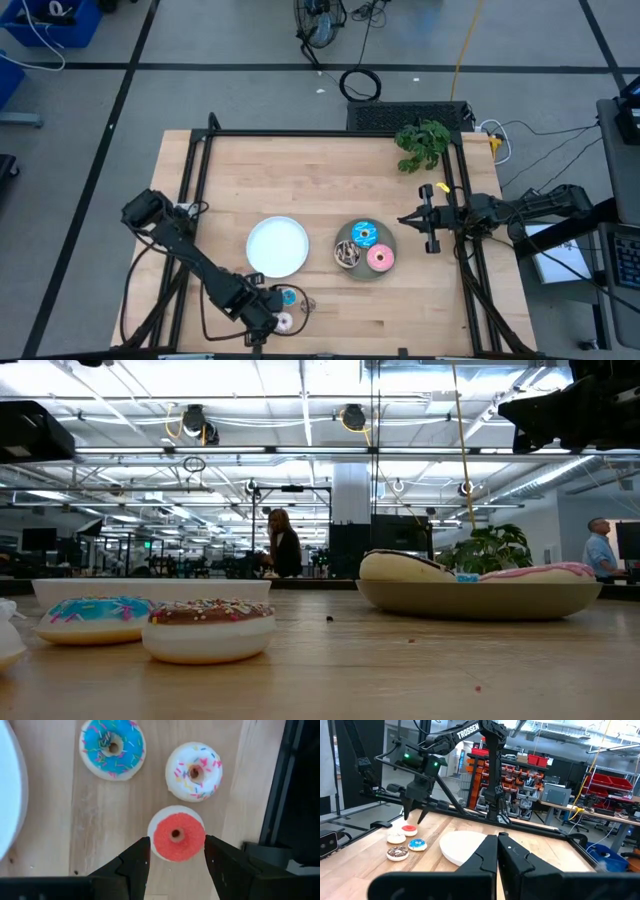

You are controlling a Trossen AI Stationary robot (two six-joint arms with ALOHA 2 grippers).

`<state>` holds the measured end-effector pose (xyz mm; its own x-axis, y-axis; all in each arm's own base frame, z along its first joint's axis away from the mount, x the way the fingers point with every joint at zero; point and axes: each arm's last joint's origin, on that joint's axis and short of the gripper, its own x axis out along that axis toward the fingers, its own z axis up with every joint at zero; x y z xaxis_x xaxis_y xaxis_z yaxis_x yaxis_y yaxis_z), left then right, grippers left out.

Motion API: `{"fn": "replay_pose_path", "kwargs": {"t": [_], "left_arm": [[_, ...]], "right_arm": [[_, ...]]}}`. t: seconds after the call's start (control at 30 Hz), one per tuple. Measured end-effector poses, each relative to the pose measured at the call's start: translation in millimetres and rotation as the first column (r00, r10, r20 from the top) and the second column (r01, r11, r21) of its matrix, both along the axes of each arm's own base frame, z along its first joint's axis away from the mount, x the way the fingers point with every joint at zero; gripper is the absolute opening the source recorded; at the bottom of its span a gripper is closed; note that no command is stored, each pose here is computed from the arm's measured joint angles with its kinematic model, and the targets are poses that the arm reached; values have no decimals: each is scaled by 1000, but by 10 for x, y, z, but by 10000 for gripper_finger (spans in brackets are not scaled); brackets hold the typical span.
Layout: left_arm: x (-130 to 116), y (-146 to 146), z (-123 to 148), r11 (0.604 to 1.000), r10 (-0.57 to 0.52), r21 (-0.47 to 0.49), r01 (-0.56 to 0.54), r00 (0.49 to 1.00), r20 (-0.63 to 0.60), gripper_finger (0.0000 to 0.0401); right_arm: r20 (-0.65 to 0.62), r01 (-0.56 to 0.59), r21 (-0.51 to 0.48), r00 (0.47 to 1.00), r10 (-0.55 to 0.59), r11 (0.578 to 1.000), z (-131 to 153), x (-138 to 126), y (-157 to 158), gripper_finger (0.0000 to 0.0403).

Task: Pick & Place donuts
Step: Put the small orange donut on the white plate

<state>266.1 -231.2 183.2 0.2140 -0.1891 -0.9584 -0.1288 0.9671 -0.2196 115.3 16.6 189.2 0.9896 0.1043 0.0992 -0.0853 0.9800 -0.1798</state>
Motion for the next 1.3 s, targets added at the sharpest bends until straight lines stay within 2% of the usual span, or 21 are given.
{"fn": "replay_pose_path", "kwargs": {"t": [0.7,0.9,1.3], "left_arm": [[-91,58,-267,999,32,11,-32,999,16,188],[-87,55,-267,999,35,8,-35,999,20,188],[-21,-14,-477,1000,15,-16,-16,1000,-15,188]], "right_arm": [[-1,0,0,1000,0,1000,-1,0,0,0],[-1,0,0,1000,0,1000,-1,0,0,0],[-10,0,-2,1000,0,1000,-10,3,0,0]]}}
